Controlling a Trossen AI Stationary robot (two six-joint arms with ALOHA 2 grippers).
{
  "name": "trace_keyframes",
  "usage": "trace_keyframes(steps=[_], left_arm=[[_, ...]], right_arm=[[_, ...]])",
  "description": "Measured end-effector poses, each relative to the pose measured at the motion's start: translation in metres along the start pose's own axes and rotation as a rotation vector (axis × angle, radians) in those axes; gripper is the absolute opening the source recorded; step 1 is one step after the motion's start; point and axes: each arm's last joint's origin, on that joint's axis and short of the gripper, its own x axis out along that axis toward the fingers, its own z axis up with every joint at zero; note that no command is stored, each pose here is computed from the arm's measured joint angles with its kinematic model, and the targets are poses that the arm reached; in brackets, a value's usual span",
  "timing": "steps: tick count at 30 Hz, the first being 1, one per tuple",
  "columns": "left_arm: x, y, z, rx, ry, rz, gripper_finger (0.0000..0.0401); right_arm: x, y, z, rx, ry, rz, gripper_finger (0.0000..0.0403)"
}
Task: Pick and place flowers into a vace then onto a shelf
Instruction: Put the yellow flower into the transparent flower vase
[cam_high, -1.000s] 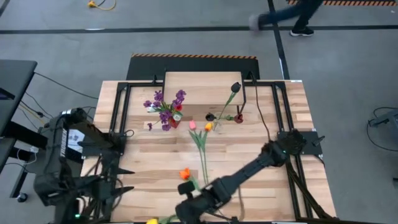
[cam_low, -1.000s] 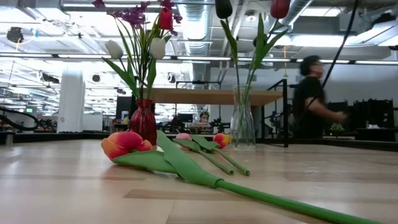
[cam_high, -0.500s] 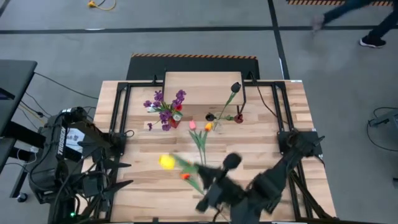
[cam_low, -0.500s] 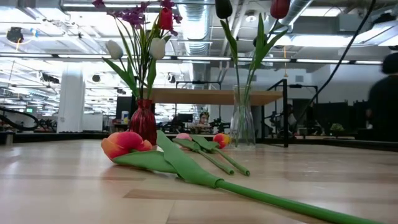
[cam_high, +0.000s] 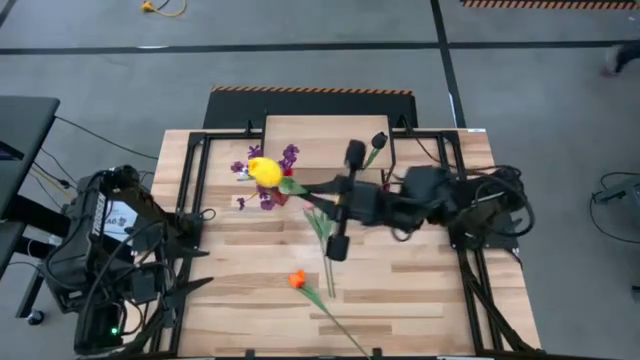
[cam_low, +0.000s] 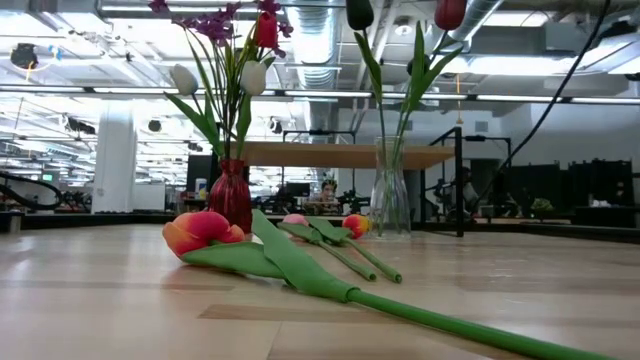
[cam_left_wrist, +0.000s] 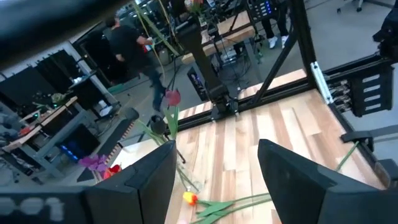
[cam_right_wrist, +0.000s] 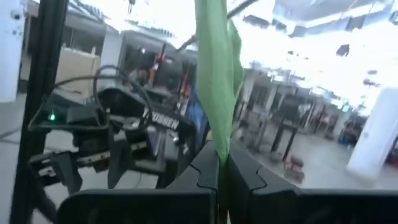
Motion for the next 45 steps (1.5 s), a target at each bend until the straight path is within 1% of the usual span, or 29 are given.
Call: trace_keyframes(steps=[4,8,13,16,18,22,26,28,31,35,37,42,45], left_arm=[[0.001,0.005,-0.012,-0.014,0.003,0.004,0.0219],[0.002,0.017,-0.029,-0.089,0.013,0.004,0.0219],[0.003,0.03,-0.055,-0.181,0.024,0.0,0.0219],[0.004,0.036,-0.068,-0.227,0.015,0.007,0.0219],[0.005,0.039,-0.075,-0.259,0.0,0.014,0.0219],[0.006,0.041,-0.082,-0.283,-0.019,0.024,0.0219],[0.006,0.04,-0.086,-0.271,-0.017,0.024,0.0219],[0.006,0.04,-0.087,-0.266,-0.019,0.026,0.0219],[0.006,0.04,-0.087,-0.265,-0.018,0.026,0.0219],[0.006,0.039,-0.088,-0.238,0.0,0.018,0.0219],[0.006,0.039,-0.088,-0.209,0.011,0.014,0.0219],[0.006,0.04,-0.088,-0.167,-0.011,0.025,0.0219],[0.006,0.04,-0.088,-0.143,-0.015,0.028,0.0219]], right_arm=[[-0.021,-0.004,-0.006,-0.011,-0.059,-0.052,0.0],[-0.053,-0.024,-0.022,0.011,-0.163,-0.143,0.0],[-0.099,-0.049,-0.059,0.027,-0.287,-0.258,0.0],[-0.123,-0.062,-0.083,0.007,-0.407,-0.281,0.0],[-0.136,-0.071,-0.097,-0.015,-0.46,-0.332,0.0],[-0.148,-0.09,-0.125,-0.049,-0.441,-0.423,0.0],[-0.155,-0.107,-0.142,-0.077,-0.384,-0.47,0.0],[-0.157,-0.113,-0.148,-0.093,-0.354,-0.482,0.0],[-0.159,-0.123,-0.155,-0.081,-0.303,-0.482,0.0],[-0.158,-0.131,-0.179,-0.051,-0.248,-0.42,0.0001],[-0.159,-0.137,-0.195,-0.013,-0.281,-0.394,0.0001],[-0.175,-0.153,-0.23,0.052,-0.469,-0.346,0.0001],[-0.183,-0.163,-0.249,0.1,-0.51,-0.314,0.0001]])
